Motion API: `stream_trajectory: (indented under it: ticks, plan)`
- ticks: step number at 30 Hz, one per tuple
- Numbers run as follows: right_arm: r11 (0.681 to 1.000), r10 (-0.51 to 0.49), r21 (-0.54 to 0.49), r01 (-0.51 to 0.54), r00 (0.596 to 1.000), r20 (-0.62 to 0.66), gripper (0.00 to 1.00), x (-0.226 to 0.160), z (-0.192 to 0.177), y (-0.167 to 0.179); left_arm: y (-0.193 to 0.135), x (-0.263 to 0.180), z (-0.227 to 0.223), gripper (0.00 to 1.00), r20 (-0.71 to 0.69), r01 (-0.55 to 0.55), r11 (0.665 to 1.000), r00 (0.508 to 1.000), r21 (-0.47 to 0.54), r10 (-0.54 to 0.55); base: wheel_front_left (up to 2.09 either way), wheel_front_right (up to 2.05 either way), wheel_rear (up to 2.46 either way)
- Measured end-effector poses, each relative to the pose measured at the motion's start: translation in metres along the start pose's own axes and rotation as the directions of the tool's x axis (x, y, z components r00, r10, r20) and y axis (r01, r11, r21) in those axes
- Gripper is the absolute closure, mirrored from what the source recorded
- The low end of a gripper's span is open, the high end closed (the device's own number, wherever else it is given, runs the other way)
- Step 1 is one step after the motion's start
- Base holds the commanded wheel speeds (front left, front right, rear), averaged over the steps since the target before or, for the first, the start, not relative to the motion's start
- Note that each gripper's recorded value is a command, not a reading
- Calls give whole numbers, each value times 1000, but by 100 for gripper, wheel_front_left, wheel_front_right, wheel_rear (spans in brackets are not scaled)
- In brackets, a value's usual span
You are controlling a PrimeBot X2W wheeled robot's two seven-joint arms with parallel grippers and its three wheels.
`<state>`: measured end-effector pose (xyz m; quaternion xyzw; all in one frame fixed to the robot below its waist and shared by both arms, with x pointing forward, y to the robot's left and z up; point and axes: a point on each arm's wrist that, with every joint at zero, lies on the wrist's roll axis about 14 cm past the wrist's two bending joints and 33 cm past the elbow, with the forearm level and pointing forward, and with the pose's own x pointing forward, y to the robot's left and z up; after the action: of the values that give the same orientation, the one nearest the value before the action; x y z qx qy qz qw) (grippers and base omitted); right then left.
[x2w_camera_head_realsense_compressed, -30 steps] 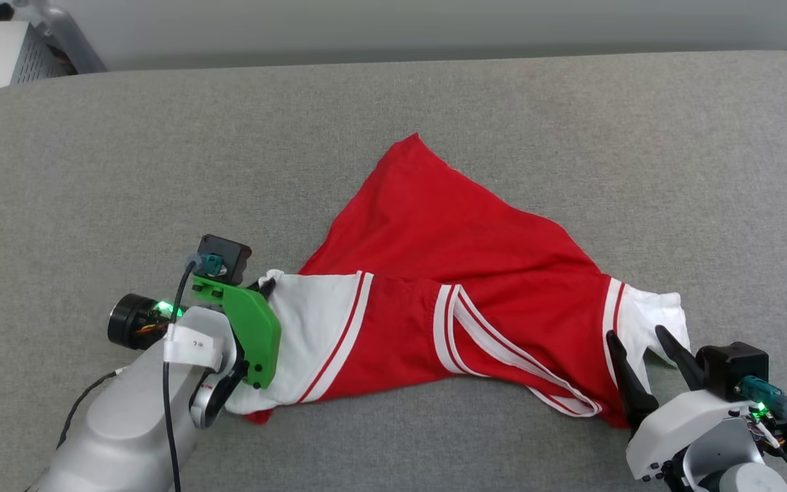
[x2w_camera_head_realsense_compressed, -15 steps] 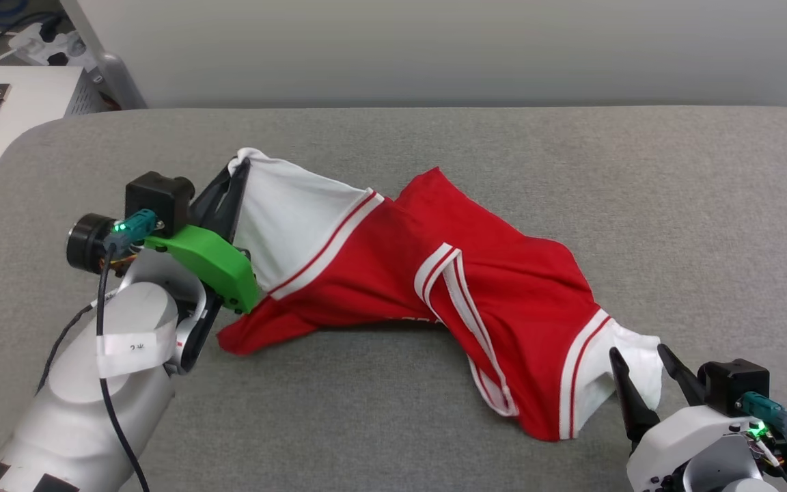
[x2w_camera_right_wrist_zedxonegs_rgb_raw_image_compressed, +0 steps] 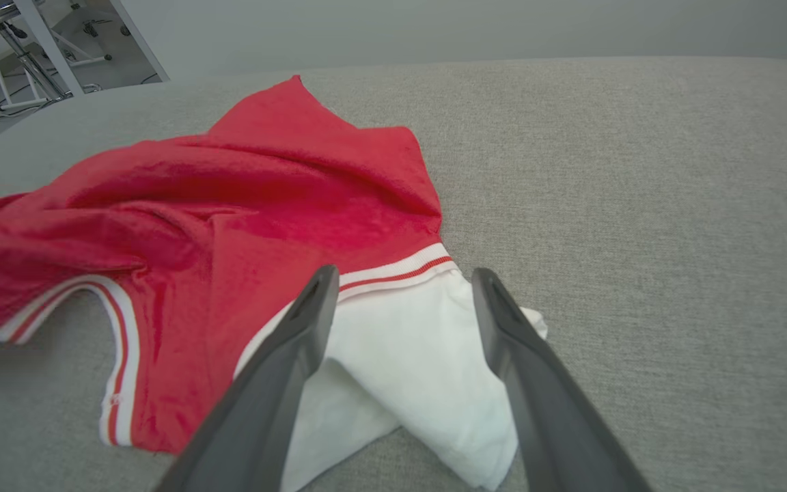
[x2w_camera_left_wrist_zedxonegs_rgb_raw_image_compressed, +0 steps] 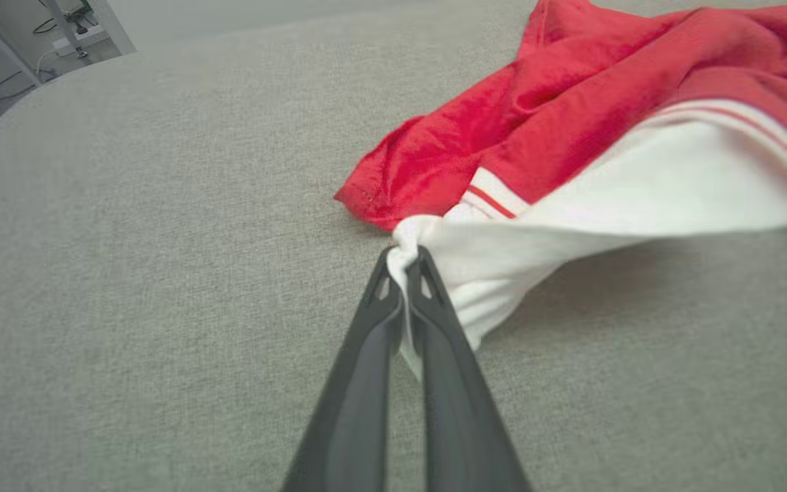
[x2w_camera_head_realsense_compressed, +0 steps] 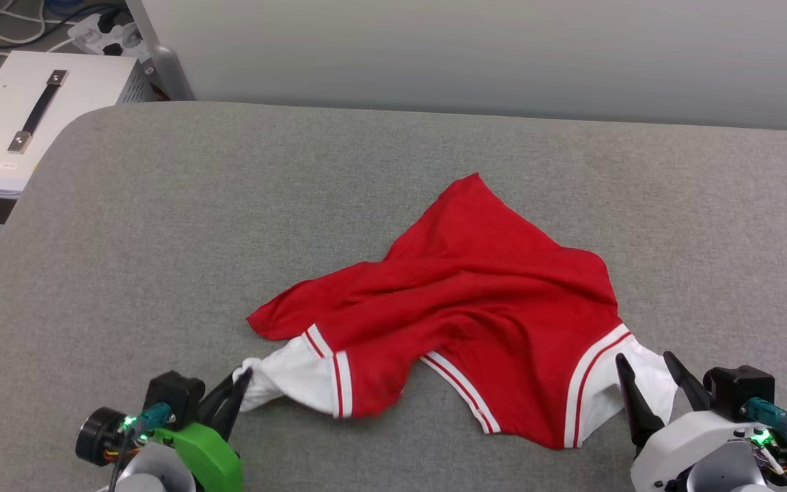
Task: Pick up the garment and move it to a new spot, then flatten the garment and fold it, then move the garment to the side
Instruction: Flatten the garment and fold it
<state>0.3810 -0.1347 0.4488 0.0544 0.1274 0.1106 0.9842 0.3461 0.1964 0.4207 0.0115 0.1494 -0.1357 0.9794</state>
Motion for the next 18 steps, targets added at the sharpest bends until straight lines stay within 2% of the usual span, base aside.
stream_trajectory:
  ticks: [6, 10, 11, 12, 18]
  plan:
    - [1000, -8, -14, 8, 1000, -5, 0, -1, 0, -2, 2, -13, -44, 100, -176, 19, 999, 984, 31, -13, 0, 0, 0]
    - [1000, -12, -11, 12, 1000, -8, 0, -4, 0, -2, 0, -17, -59, 100, -239, 42, 997, 971, 60, -26, 0, 0, 0]
    - [1000, -13, -9, 13, 1000, -8, 0, -5, -1, -1, 0, -17, -59, 57, -236, 42, 997, 971, 66, -25, 0, 0, 0]
    - [1000, -14, -8, 14, 1000, -10, 0, -6, -1, -1, 1, -15, -56, 0, -221, 35, 997, 975, 71, -19, 0, 0, 0]
    - [998, 3, -65, -4, 1000, -7, 0, -6, 8, -1, 4, -5, -29, 0, -104, -27, 998, 994, 48, 32, 0, 0, 0]
